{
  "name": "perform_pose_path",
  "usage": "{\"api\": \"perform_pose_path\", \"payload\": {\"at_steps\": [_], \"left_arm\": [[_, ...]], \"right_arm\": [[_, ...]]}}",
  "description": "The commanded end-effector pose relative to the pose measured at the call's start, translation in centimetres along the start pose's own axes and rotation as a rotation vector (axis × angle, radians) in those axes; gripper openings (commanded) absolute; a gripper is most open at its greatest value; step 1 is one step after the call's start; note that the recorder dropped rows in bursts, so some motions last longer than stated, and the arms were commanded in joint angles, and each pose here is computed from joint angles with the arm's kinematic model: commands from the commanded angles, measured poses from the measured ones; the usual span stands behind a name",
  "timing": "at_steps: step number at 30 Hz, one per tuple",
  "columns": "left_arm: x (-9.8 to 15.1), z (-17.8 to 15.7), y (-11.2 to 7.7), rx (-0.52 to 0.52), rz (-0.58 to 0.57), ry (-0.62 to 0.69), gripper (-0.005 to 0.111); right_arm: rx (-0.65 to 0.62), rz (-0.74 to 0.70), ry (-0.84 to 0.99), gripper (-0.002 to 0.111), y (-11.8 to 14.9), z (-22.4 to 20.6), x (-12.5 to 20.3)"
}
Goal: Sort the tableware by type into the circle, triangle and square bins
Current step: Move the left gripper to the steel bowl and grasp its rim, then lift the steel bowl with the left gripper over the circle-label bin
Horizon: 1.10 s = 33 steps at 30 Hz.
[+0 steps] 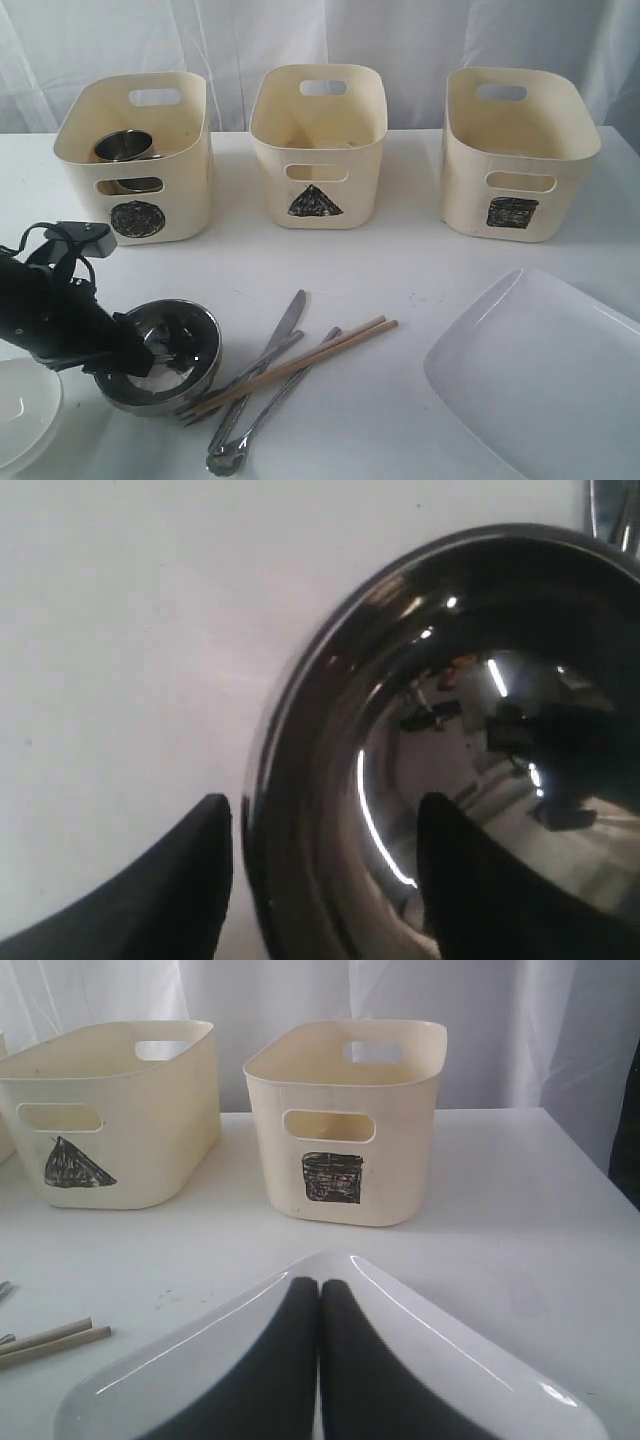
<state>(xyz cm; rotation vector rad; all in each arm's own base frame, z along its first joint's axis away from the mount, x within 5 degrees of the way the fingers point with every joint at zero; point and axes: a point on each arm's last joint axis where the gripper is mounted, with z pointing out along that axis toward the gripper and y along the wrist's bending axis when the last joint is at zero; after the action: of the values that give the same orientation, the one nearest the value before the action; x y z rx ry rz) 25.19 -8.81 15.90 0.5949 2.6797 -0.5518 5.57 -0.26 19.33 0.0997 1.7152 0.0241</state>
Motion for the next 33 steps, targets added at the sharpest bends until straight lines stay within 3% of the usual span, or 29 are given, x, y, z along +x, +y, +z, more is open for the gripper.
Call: {"api": "perform_pose_path", "payload": {"at_steps": [1, 5, 11, 22, 33], "left_arm": [[0.4, 0.7, -0.3, 0.056, 0.003, 0.024, 0.058], [0.4, 0.9, -0.2, 0.052, 0.001, 0.027, 0.041], [0.4, 0.9, -0.2, 0.047, 0.001, 0.024, 0.001], [0.1, 0.3, -0.4, 0.046, 0.002, -0.005, 0.000], [-2.6, -6.1, -2.4, -0.024, 0.083, -0.289, 0.000]], "right_arm": [[-0.004, -0.003, -0.004, 0.000, 0.0, 0.0, 0.1], [-0.004, -0.003, -0.004, 0.000, 0.0, 0.0, 0.1], [-0.004, -0.003, -0.004, 0.000, 0.0, 0.0, 0.1], [-0.004, -0.003, -0.004, 0.000, 0.0, 0.0, 0.1], [-0.004, -0.003, -0.004, 0.000, 0.0, 0.0, 0.1]]}}
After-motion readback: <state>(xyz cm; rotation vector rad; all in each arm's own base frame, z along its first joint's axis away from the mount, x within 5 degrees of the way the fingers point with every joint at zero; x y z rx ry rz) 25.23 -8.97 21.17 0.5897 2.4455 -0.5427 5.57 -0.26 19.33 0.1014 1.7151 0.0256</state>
